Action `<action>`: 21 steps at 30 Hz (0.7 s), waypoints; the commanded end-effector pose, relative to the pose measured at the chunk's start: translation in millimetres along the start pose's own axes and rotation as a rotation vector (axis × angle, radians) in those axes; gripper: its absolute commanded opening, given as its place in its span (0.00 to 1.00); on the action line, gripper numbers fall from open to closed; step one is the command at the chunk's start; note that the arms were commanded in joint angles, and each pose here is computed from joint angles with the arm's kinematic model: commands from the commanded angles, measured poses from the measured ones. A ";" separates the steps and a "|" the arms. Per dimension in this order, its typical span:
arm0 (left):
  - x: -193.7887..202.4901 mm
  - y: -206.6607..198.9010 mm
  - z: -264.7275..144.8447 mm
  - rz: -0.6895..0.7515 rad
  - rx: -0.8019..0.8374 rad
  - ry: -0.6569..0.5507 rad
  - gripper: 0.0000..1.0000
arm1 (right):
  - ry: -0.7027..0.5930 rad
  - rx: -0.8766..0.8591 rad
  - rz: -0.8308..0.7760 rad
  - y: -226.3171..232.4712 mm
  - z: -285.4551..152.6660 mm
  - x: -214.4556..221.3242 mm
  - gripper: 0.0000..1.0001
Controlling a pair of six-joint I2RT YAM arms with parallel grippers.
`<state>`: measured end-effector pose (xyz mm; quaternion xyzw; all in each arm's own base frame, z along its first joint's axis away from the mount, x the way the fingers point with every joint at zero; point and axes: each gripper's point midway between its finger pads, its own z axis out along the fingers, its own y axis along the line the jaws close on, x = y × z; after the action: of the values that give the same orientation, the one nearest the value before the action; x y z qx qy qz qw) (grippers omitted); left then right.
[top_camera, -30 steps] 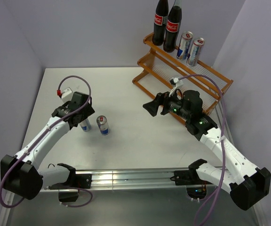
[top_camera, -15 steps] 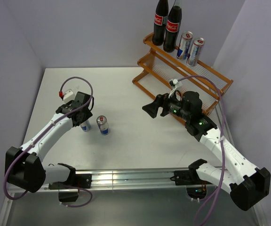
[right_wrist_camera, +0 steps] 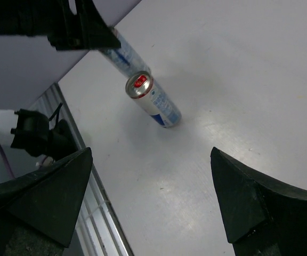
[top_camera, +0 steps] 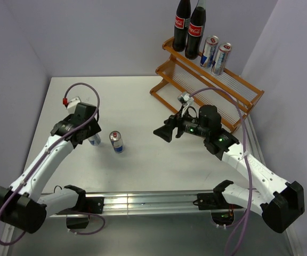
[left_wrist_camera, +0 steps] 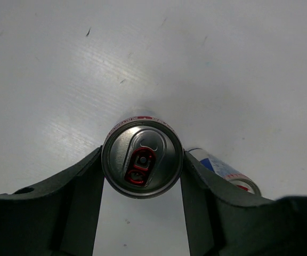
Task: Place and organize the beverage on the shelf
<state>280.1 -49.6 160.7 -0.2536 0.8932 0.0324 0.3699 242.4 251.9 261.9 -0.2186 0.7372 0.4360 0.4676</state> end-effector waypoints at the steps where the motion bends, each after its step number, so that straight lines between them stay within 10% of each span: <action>1: -52.0 -23.5 -49.4 0.018 0.192 -0.137 0.00 | -0.005 -0.141 -0.095 29.4 8.1 -8.4 0.98; 12: -86.5 -52.1 -150.2 0.109 0.561 -0.213 0.00 | 0.209 -0.336 -0.324 111.8 37.0 40.0 0.95; 21: -42.7 -115.2 -210.1 0.269 1.081 -0.007 0.00 | 0.103 -0.096 -0.371 102.0 55.8 9.2 0.94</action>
<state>237.6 -142.6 315.8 0.0003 0.8608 -0.2692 0.4319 165.2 356.1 266.5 -0.4312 0.6787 0.4097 0.4308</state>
